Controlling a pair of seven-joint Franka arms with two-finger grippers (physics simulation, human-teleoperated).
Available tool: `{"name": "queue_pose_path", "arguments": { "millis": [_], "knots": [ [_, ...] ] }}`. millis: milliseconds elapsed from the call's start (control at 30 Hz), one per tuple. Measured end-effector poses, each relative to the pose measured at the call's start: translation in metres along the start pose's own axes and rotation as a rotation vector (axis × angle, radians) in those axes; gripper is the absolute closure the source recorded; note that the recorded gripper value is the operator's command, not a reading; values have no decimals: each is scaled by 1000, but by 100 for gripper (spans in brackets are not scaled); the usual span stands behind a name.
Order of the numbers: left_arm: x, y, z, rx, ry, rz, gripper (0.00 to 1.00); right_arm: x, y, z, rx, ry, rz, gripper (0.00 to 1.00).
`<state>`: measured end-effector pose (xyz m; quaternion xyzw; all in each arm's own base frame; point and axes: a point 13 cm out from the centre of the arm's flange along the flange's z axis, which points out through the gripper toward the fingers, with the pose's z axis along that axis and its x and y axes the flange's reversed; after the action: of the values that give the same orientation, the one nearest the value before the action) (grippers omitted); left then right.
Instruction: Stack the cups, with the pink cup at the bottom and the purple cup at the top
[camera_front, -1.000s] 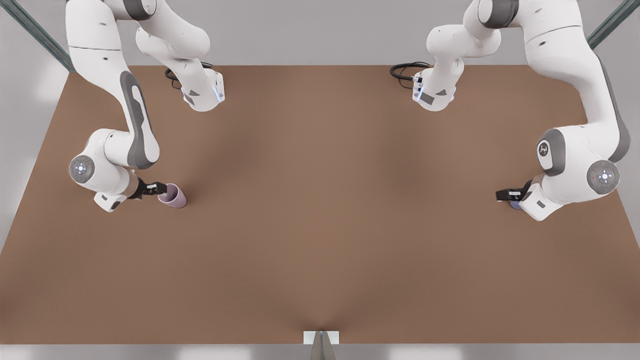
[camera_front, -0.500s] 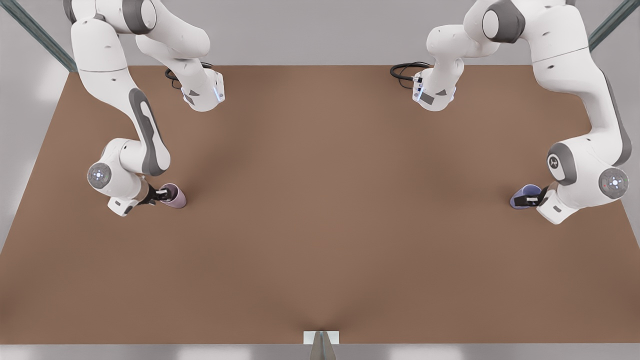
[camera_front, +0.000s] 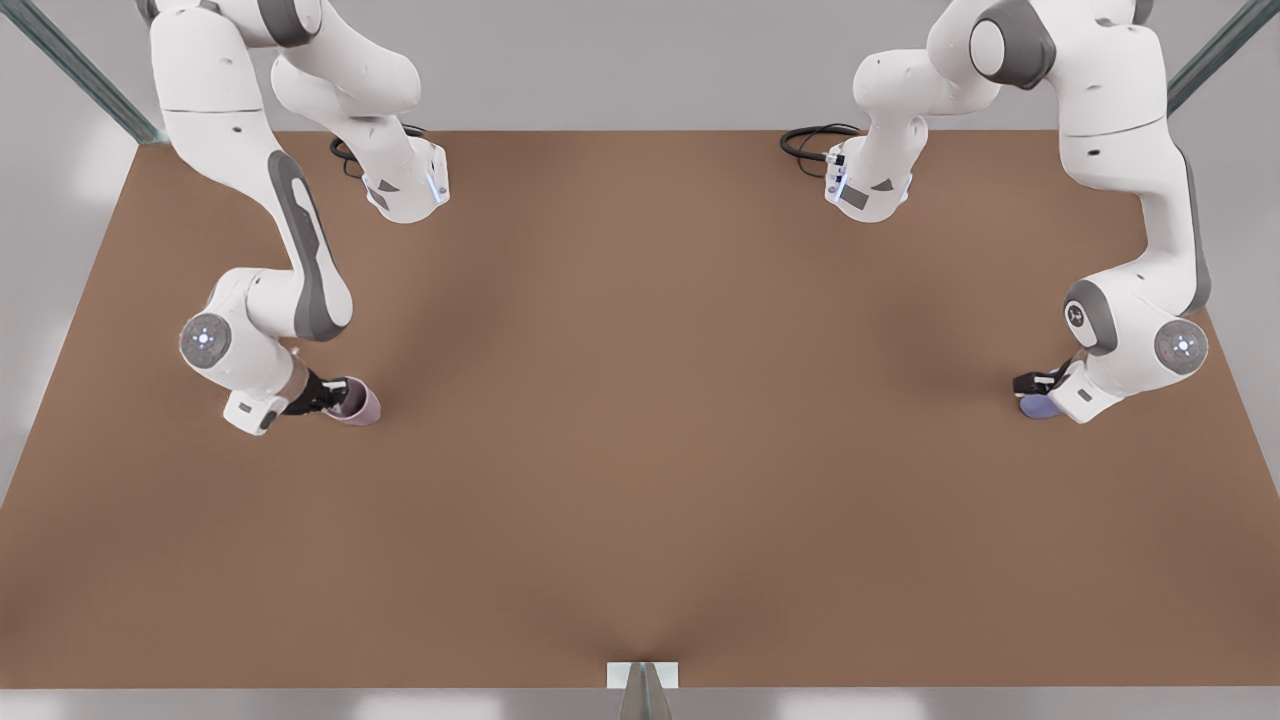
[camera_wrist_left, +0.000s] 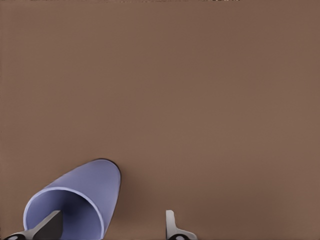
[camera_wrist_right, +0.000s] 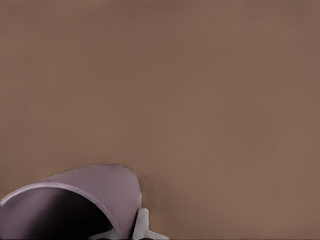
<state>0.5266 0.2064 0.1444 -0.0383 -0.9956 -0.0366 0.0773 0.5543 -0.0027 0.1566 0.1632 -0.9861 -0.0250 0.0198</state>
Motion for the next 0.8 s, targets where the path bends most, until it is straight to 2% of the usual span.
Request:
{"name": "queue_pose_path", "arguments": {
  "millis": [167,333,400,467,567,667,800],
  "knots": [
    [0,10,21,-10,5,21,0,-69,134,-20,-56,-34,-111,79],
    [-1,14,36,-18,10,43,0,-138,354,-35,-138,-91,-244,79],
    [-1,15,39,-21,11,52,35,-164,451,-39,-169,-119,-278,79],
    [-1,15,42,-26,14,59,50,-181,508,-45,-195,-136,-254,79],
    [0,14,48,-26,22,67,52,-191,569,-29,-206,-127,-195,79],
    [-1,14,51,-23,24,75,64,-184,590,2,-166,-90,-109,79],
    [-1,13,52,-23,24,86,75,-179,583,21,-109,-64,28,79]
  ]
}}
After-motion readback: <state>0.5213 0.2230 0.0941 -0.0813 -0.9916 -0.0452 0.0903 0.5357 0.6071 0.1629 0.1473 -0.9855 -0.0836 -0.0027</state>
